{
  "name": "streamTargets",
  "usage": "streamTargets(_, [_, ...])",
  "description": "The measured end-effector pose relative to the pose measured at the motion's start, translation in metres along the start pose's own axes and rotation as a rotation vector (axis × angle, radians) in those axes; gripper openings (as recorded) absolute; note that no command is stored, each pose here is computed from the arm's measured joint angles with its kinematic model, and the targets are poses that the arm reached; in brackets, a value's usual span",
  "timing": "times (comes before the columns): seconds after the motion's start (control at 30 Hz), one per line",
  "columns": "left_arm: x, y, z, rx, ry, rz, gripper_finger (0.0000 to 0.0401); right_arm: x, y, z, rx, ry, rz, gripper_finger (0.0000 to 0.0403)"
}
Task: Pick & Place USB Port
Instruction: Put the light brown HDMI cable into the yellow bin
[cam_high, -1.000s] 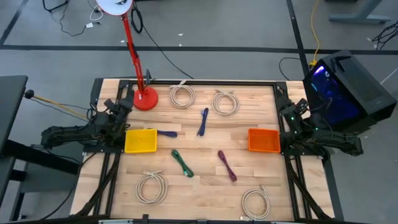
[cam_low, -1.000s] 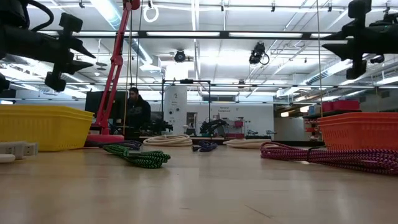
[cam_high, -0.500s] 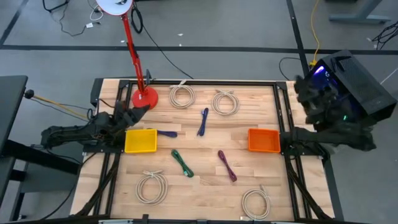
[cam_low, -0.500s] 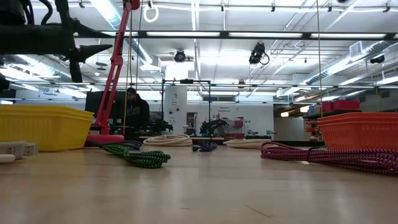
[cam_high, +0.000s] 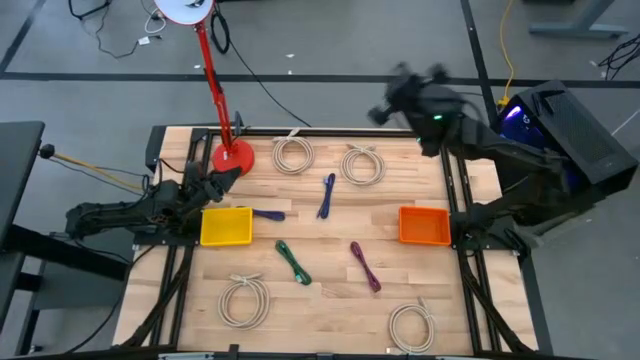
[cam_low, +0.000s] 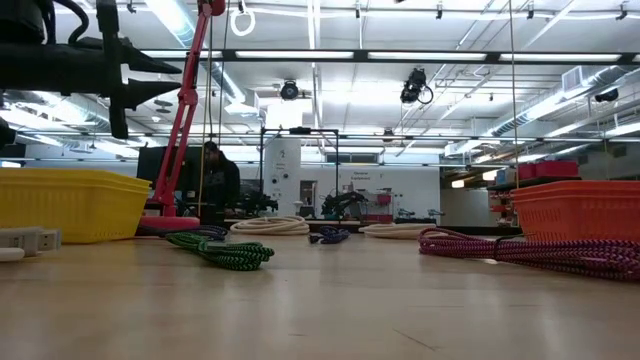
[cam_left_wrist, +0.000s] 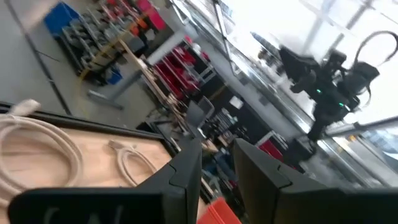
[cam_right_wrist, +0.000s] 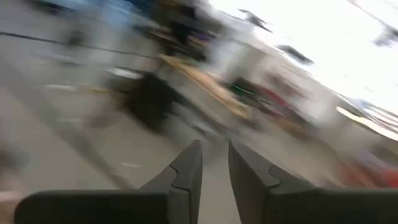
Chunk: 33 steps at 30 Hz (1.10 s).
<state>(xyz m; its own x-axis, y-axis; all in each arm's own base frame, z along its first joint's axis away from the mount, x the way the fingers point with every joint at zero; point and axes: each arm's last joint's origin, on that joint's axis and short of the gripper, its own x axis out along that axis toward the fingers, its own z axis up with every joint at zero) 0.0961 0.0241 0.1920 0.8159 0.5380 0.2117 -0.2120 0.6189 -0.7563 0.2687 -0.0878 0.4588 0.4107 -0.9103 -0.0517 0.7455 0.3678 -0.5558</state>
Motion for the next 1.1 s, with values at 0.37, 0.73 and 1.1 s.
streamTargets(0.37, [0.000,0.000,-0.001,0.011,0.018,-0.008,0.0099,0.038,0.058,-0.083,0.003,0.543,0.726,0.0082])
streamTargets(0.73, [0.000,0.003,-0.005,0.030,0.064,0.011,0.0099,0.048,0.116,-0.162,0.126,0.610,0.814,0.0082])
streamTargets(1.1, [0.000,0.003,-0.006,0.033,0.086,0.001,0.0099,0.044,0.137,-0.210,0.351,0.666,0.960,0.0082])
